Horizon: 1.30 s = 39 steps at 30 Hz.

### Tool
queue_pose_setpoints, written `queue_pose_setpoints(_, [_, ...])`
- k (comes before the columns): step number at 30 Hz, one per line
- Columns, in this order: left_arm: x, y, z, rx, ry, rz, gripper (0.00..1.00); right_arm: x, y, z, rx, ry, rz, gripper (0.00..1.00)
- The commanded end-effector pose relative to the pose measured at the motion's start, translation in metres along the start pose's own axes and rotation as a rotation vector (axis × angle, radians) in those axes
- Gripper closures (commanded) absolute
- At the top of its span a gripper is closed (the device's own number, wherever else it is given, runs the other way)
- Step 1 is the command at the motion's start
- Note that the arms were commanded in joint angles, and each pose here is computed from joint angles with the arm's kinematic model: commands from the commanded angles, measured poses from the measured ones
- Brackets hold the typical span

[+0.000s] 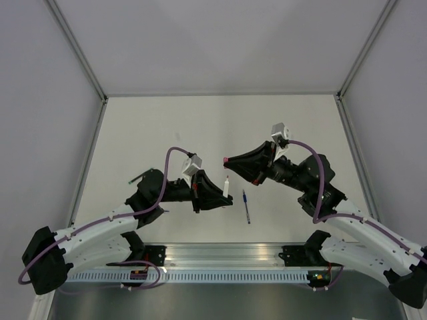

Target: Insert the pens into the pen caps

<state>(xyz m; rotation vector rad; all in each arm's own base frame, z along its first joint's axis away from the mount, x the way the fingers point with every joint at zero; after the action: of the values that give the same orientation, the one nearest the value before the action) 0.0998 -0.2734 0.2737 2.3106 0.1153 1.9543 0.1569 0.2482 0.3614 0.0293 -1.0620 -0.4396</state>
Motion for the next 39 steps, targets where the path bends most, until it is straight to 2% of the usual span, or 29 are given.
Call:
queue_pose_setpoints(1, [0.016, -0.001, -0.009, -0.037, 0.035, -0.054, 0.98, 0.008, -0.006, 0.023, 0.119, -0.008, -0.051, 1.00])
queue_pose_setpoints(7, [0.013, -0.001, 0.008, 0.093, 0.026, -0.029, 0.98, 0.006, -0.013, 0.018, 0.071, 0.027, -0.082, 1.00])
queue_pose_setpoints(17, [0.010, 0.000, 0.019, 0.164, 0.029, 0.004, 0.98, 0.012, -0.004, 0.005, -0.072, 0.023, -0.112, 1.00])
queue_pose_setpoints(22, [0.013, -0.003, 0.019, 0.188, 0.052, 0.000, 0.98, 0.027, 0.006, 0.004, -0.224, -0.014, -0.195, 1.00])
queue_pose_setpoints(28, [0.012, -0.004, 0.024, 0.223, 0.052, 0.012, 0.98, 0.036, 0.031, 0.010, -0.492, -0.071, -0.215, 1.00])
queue_pose_setpoints(33, [0.012, -0.009, 0.024, 0.248, 0.072, 0.005, 0.98, 0.017, 0.039, 0.016, -0.436, -0.067, -0.142, 1.00])
queue_pose_setpoints(36, [0.017, -0.011, 0.017, 0.221, 0.083, -0.026, 0.98, 0.010, 0.032, 0.018, -0.375, -0.098, -0.133, 1.00])
queue_pose_setpoints(39, [0.020, -0.011, 0.015, 0.209, 0.085, -0.040, 0.98, 0.013, 0.019, 0.017, -0.399, -0.100, -0.148, 1.00])
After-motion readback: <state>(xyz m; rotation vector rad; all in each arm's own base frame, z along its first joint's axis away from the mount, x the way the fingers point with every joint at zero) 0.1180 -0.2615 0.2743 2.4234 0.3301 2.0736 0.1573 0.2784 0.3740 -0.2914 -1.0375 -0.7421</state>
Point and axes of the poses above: each gripper's point midway between its finger pads, its own y axis out along the fingers, its own z axis along the line the jaws close on, x = y × z, the point moved 5 cm from there along -y, back along the fingers, and after that the axes turned 14 degrees about y, right-handed, at the moved point
